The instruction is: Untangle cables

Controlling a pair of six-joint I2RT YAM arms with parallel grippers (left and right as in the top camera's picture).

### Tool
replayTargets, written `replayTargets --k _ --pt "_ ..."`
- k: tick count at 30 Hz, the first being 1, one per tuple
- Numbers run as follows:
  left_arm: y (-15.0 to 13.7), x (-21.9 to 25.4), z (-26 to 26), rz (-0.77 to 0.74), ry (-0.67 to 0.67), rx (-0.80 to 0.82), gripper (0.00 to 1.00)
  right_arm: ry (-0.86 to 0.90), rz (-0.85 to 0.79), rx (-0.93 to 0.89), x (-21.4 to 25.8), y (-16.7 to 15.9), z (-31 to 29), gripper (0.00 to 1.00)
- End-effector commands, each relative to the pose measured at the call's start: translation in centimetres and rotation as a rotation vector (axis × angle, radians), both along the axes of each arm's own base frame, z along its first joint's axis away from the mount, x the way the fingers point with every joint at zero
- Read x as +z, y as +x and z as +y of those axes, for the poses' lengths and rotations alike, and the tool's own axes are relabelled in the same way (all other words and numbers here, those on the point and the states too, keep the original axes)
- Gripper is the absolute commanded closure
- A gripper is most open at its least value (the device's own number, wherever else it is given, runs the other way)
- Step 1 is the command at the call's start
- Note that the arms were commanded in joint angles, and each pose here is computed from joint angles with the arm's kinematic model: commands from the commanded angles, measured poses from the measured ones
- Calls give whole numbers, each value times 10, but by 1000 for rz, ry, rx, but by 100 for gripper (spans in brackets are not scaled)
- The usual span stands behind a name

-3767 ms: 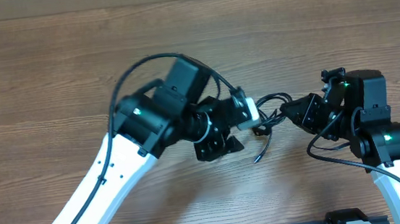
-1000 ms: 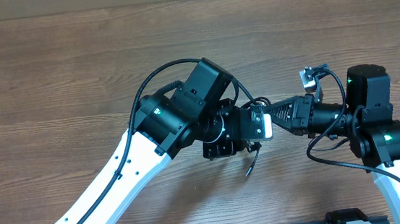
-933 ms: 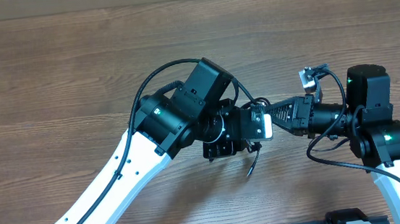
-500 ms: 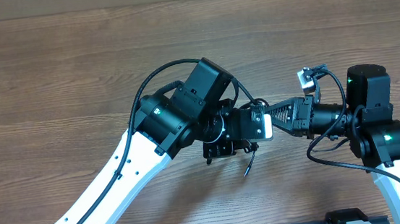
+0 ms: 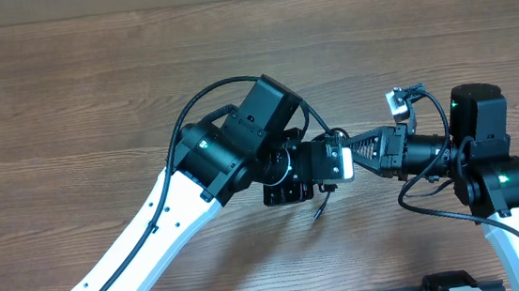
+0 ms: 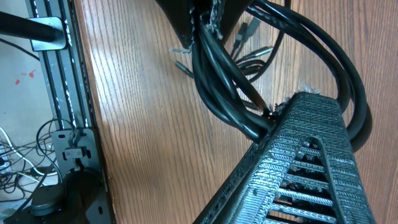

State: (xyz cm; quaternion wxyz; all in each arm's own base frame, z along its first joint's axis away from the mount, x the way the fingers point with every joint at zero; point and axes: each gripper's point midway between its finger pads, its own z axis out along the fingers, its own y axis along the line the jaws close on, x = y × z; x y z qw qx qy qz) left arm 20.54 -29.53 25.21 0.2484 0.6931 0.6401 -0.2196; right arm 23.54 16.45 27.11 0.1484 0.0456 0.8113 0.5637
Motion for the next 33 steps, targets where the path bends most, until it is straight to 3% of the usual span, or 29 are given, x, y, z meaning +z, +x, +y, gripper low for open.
replayTargets --k 1,3,4,8,11,20,33 --pt "0 5 -6 -5 -17 -12 96 9 -40 6 11 1 0 96" --pt "2 5 -5 -9 -10 -4 96 -8 -40 -12 9 4 -1 96" --pt "2 4 -4 -11 -8 -2 96 -19 -38 -24 7 6 -3 91" --pt "4 5 -5 -17 -11 1 96 -73 -19 -80 -3 12 -9 44" --pt "18 4 -2 -29 12 106 96 -92 -7 -99 -7 13 -12 31" --pt "67 5 17 -63 55 531 96 -84 -1 -91 -7 12 -11 27" --pt "55 22 -13 25 -93 441 96 -83 1 -92 -7 12 -11 31"
